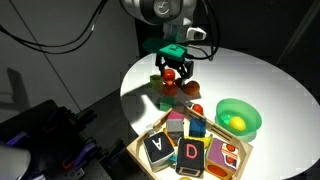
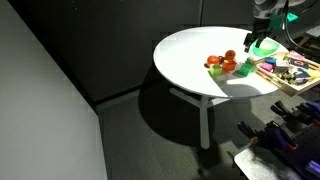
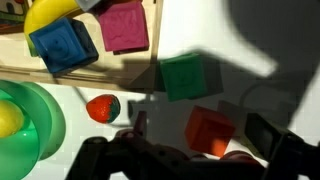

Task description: Put the yellow ball in the green bowl then put the green block on the table.

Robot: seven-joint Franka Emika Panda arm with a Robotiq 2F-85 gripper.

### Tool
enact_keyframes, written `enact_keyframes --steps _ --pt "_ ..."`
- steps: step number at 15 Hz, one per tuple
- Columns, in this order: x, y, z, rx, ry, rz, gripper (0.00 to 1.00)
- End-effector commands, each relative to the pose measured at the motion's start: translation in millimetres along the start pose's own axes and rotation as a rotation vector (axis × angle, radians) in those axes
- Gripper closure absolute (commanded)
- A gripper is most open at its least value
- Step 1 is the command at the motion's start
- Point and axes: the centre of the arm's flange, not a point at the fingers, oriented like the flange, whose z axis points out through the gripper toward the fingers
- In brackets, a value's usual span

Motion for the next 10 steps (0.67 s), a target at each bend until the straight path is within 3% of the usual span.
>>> enact_keyframes --steps 1,10 --pt "-33 -8 -18 0.015 -0.021 -0.011 0.0" --pt "-78 -29 -49 0.012 -0.094 -0.008 0.0"
